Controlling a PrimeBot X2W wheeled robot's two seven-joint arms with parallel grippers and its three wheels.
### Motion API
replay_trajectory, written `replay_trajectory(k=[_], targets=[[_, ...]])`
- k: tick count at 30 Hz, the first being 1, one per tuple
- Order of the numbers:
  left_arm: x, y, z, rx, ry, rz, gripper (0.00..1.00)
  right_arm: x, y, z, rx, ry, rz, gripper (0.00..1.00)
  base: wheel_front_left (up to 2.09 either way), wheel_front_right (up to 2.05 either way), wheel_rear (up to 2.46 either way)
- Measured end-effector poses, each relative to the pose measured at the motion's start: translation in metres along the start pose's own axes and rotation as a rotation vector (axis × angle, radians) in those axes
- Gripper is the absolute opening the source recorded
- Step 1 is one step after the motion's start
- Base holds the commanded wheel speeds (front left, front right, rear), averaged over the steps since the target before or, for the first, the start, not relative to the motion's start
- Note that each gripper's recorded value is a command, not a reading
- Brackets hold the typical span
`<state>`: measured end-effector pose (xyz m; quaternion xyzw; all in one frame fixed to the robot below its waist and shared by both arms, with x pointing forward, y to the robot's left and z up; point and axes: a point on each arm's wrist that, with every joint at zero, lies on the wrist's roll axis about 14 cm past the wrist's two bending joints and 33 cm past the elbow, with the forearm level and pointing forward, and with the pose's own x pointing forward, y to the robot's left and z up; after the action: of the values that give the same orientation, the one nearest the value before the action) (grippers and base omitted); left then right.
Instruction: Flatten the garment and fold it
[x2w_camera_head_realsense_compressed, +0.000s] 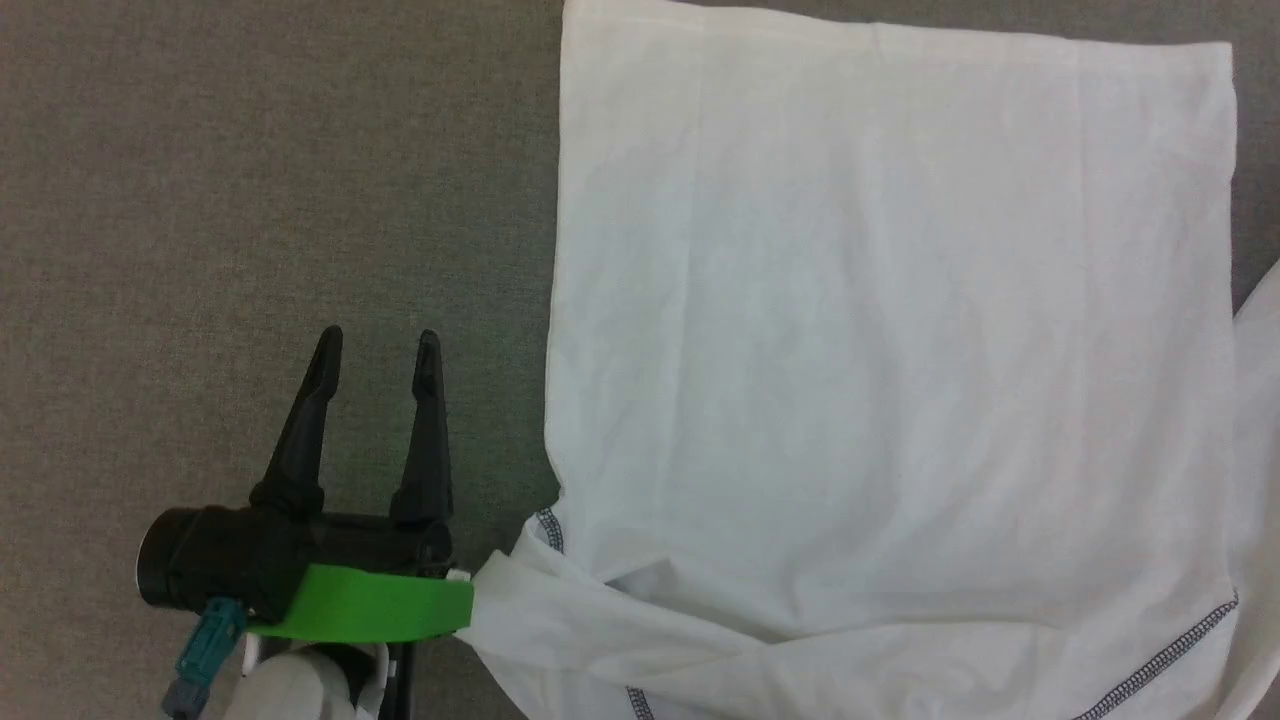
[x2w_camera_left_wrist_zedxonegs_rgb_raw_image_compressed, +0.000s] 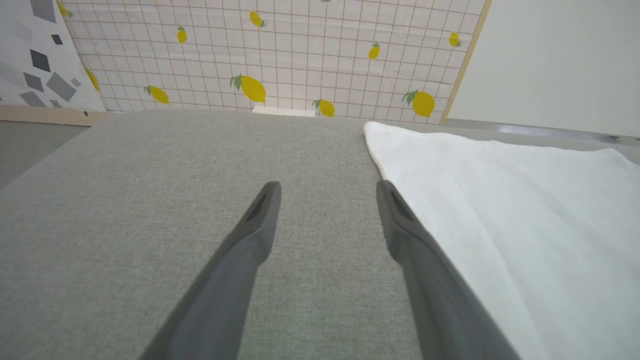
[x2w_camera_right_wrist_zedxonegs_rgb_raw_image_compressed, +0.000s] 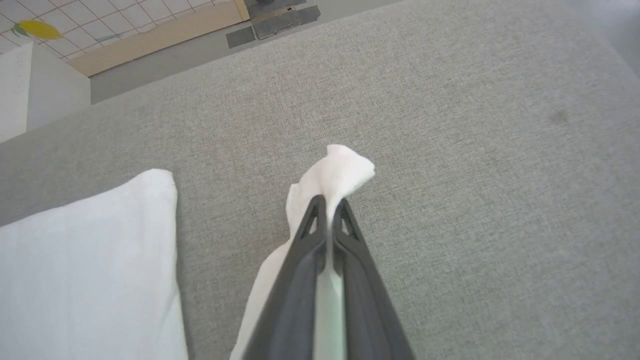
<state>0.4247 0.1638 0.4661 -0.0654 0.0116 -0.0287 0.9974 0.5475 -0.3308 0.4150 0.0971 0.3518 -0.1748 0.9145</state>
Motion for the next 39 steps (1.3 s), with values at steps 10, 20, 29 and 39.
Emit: replay_trajectory(k=[10, 20, 29, 39], targets=[[-0.026, 0.000, 0.037, -0.007, -0.075, 0.008, 1.00, -0.060, -0.062, 0.008, 0.071, -0.085, -0.085, 0.00, 0.00, 0.00, 0.00], [-0.069, -0.005, 0.075, -0.031, -0.156, 0.010, 1.00, -0.158, -0.136, 0.016, 0.221, -0.256, -0.134, 0.00, 0.00, 0.00, 0.00], [-0.093, -0.010, 0.096, -0.039, -0.213, -0.002, 1.00, -0.221, -0.186, 0.018, 0.284, -0.364, -0.175, 0.00, 0.00, 0.00, 0.00], [-0.105, -0.011, 0.104, -0.046, -0.239, -0.002, 1.00, -0.256, -0.207, 0.012, 0.291, -0.415, -0.191, 0.00, 0.00, 0.00, 0.00]])
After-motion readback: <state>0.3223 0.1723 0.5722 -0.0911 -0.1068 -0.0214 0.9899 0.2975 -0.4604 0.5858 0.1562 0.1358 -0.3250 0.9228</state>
